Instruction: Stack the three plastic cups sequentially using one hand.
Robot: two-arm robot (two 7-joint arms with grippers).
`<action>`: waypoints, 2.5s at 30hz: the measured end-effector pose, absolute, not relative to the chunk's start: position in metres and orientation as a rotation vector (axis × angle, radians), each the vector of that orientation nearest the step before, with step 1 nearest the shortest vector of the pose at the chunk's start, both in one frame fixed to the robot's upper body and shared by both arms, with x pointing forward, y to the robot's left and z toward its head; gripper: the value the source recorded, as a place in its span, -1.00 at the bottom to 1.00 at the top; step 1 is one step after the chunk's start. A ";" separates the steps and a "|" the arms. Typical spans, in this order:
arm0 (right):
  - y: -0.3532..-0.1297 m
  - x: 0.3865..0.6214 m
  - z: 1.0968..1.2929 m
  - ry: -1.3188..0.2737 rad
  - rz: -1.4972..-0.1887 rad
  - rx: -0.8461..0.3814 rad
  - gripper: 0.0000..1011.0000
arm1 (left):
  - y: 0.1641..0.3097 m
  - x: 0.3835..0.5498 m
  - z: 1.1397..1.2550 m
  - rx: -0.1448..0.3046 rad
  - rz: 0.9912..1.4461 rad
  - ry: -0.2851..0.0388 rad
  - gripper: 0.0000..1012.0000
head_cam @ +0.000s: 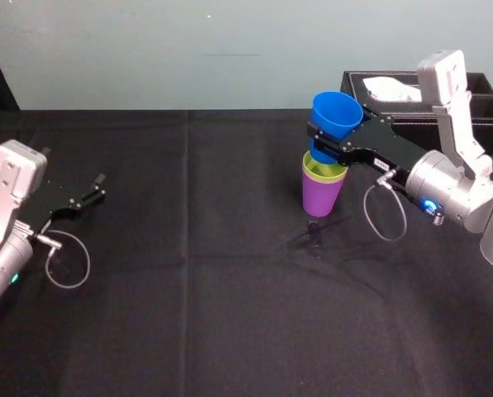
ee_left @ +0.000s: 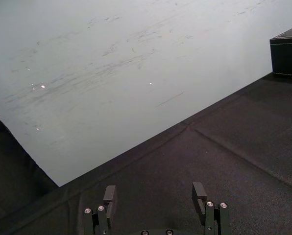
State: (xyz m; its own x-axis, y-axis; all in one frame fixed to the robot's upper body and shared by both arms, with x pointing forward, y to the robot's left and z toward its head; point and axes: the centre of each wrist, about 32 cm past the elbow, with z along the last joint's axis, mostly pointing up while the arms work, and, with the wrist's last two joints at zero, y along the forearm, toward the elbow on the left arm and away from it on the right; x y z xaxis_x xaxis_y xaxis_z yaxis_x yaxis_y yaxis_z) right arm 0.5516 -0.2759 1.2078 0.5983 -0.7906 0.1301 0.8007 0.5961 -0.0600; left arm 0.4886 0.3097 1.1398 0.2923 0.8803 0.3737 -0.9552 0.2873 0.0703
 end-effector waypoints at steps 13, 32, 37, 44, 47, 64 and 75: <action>-0.275 0.552 1.198 -0.093 -0.924 -0.130 0.44 | 0.310 0.489 1.140 0.304 1.248 -0.285 1.00; -0.276 0.551 1.187 -0.091 -0.925 -0.150 0.44 | 0.310 0.489 1.140 0.304 1.248 -0.285 1.00; -0.276 0.551 1.183 -0.088 -0.926 -0.161 0.44 | 0.310 0.489 1.140 0.304 1.248 -0.285 1.00; -0.277 0.551 1.179 -0.080 -0.929 -0.173 0.44 | 0.310 0.489 1.140 0.304 1.248 -0.285 1.00; -0.277 0.551 1.179 -0.080 -0.929 -0.173 0.44 | 0.310 0.489 1.140 0.304 1.248 -0.285 1.00; -0.276 0.551 1.180 -0.082 -0.928 -0.171 0.84 | 0.310 0.489 1.140 0.304 1.248 -0.285 1.00; -0.277 0.547 1.184 -0.094 -0.923 -0.160 0.98 | 0.310 0.489 1.140 0.304 1.248 -0.285 1.00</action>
State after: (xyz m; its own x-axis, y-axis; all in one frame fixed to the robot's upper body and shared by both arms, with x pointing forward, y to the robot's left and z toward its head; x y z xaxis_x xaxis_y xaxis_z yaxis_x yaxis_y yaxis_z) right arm 0.5471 -0.2775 1.1837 0.6002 -0.7859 0.1489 0.7998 0.5924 -0.0974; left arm 0.4886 0.3097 1.1398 0.2923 0.8803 0.3737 -0.9553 0.2873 0.0703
